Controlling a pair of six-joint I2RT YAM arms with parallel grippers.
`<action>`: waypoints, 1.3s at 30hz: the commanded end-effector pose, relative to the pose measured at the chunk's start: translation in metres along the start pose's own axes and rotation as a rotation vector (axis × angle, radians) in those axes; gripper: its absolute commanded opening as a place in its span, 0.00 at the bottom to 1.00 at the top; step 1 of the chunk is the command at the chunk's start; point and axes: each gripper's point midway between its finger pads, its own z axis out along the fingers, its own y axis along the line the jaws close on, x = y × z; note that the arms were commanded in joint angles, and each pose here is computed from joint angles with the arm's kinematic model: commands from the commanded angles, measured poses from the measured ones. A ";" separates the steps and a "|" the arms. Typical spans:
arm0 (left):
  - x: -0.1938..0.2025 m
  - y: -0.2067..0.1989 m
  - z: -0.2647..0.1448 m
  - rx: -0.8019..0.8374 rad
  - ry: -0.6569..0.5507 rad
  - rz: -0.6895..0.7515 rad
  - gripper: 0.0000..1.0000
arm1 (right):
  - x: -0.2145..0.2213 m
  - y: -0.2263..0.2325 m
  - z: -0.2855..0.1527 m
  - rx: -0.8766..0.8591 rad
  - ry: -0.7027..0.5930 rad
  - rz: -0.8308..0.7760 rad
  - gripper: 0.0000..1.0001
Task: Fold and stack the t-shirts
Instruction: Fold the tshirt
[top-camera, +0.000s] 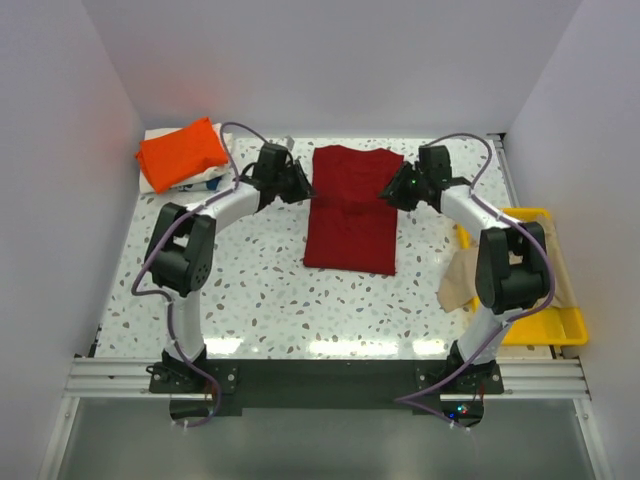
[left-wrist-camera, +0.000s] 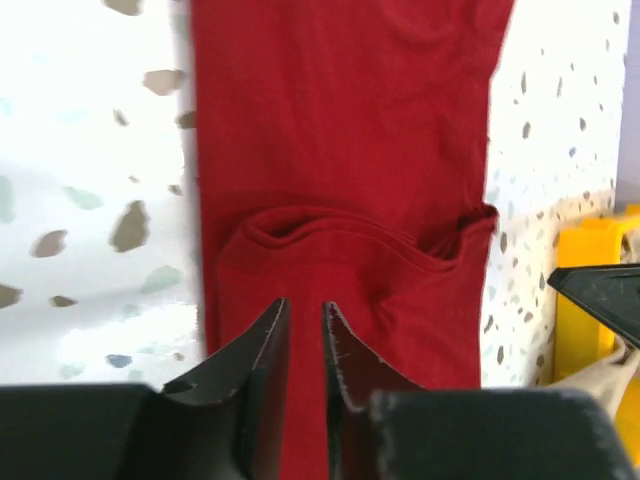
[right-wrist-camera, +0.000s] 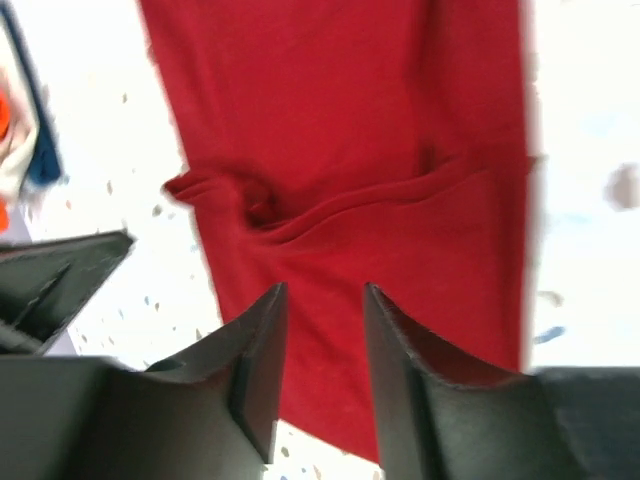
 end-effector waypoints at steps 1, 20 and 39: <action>-0.003 -0.046 -0.012 0.121 -0.042 0.061 0.21 | 0.008 0.032 -0.008 -0.043 -0.054 -0.143 0.38; 0.026 0.022 0.076 -0.017 0.067 0.044 0.00 | -0.003 -0.049 0.074 0.132 0.083 -0.054 0.18; -0.014 -0.009 0.058 0.110 0.016 0.085 0.03 | -0.058 -0.018 0.053 0.082 0.002 -0.108 0.24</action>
